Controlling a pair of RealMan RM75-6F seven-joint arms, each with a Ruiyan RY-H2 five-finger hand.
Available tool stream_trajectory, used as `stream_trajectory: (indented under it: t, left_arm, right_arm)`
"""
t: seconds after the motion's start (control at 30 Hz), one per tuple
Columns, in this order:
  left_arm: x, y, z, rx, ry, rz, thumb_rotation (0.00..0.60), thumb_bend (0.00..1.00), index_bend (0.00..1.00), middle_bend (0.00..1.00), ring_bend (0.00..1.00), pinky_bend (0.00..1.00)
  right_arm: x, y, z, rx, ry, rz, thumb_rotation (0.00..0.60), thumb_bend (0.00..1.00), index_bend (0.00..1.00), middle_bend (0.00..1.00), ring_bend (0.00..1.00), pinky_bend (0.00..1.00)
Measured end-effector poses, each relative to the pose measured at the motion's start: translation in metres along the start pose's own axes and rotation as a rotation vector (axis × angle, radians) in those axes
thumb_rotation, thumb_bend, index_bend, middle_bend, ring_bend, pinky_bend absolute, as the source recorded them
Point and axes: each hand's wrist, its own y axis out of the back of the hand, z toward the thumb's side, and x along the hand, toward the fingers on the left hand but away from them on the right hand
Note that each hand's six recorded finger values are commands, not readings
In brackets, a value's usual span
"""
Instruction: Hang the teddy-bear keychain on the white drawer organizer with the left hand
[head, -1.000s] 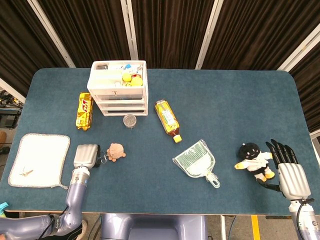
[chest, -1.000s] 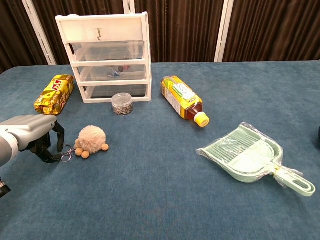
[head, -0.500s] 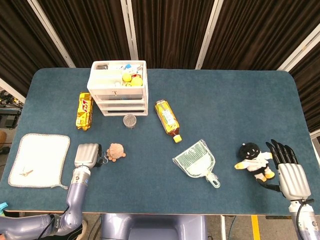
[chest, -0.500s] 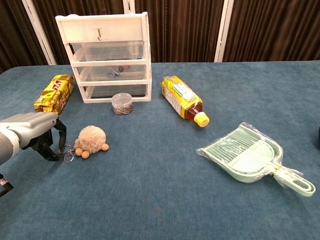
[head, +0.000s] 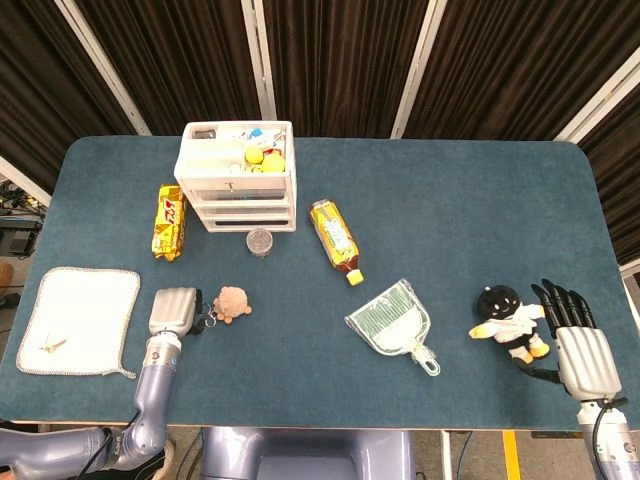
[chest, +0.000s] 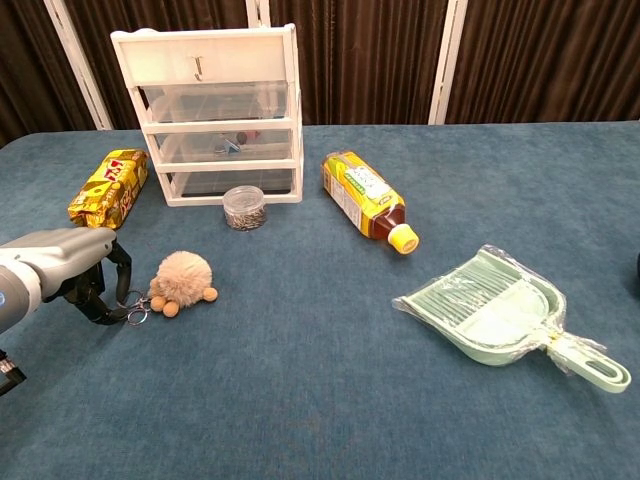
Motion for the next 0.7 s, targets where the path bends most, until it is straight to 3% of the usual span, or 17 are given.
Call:
stream_trajectory:
  t: [0.27,0.7]
  left_arm:
    - [0.0034,-0.005,0.0044,-0.002,-0.007,-0.016,0.6,0.38,0.55,1.0,0.93,0.77]
    - [0.0057,-0.0026,0.0024,0.015,-0.007,-0.019,0.6,0.37,0.52,1.0,0.93,0.77]
  right_arm:
    - [0.0004,-0.0004,-0.0001,0.0,-0.001,0.0,0.6,0.06,0.0,0.0,0.0,0.0]
    - [0.0001,0.0002,0.0005,0.002,0.002,-0.001,0.6,0.06,0.0,0.0,0.0,0.0]
